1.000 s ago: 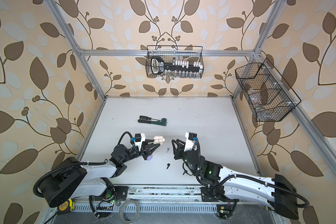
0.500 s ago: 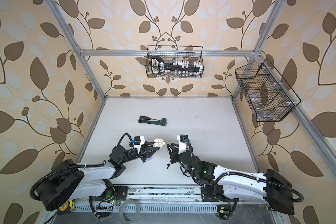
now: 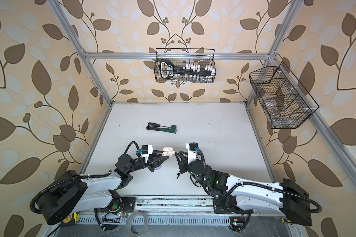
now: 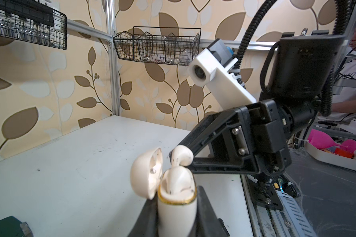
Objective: Insert wireless bluetooth earbuds into charging case
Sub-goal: Insert the wireless bluetooth earbud into the charging case.
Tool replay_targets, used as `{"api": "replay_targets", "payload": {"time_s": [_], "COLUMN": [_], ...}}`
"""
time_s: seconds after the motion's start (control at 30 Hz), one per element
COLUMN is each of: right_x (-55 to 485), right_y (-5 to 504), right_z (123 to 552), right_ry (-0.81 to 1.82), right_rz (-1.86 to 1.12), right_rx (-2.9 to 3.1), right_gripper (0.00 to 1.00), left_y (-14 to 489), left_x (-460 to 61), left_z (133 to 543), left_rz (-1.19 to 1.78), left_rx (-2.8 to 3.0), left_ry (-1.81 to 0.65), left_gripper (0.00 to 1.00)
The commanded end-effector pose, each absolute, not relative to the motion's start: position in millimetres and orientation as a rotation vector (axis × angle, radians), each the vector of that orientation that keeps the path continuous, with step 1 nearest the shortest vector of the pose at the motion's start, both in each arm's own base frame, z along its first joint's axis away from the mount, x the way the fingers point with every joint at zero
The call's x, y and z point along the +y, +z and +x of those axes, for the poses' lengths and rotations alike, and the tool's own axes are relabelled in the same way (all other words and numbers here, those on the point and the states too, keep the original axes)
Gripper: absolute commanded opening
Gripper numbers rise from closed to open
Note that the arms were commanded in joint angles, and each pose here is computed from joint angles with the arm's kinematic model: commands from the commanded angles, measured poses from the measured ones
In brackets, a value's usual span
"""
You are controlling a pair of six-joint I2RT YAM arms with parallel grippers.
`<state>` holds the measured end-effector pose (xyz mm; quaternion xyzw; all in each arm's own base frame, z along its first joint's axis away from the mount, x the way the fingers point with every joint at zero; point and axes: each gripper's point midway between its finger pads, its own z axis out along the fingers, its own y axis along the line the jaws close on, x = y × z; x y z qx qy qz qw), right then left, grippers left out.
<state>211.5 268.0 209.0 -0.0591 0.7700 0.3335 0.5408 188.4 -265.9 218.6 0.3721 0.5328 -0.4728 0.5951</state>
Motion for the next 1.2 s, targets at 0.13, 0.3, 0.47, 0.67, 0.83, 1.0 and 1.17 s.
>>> {"api": "replay_targets", "payload": {"time_s": [0.13, 0.3, 0.47, 0.67, 0.83, 1.0, 1.17], "right_x": [274, 276, 277, 280, 279, 274, 267], "right_y": [237, 239, 242, 242, 242, 245, 240], "right_z": [208, 205, 202, 200, 199, 191, 165], "right_ry": [0.843, 0.853, 0.856, 0.852, 0.822, 0.758, 0.683], "right_rz": [-0.154, -0.162, -0.168, -0.182, -0.202, -0.342, -0.672], "right_rx": [1.769, 1.765, 1.760, 1.761, 1.764, 1.715, 1.577], "right_gripper": [0.28, 0.28, 0.27, 0.27, 0.28, 0.37, 0.45], "left_y": [232, 231, 230, 230, 229, 225, 214], "left_x": [-265, -265, -265, -265, -265, -265, -267], "left_z": [179, 180, 183, 183, 183, 179, 173], "left_rz": [0.899, 0.896, 0.890, 0.886, 0.890, 0.925, 1.040], "left_rx": [1.148, 1.153, 1.158, 1.160, 1.161, 1.167, 1.235], "left_ry": [-1.088, -1.086, -1.078, -1.080, -1.075, -1.062, -1.021], "left_gripper": [0.00, 0.00, 0.00, 0.00, 0.00, 0.00, 0.00]}}
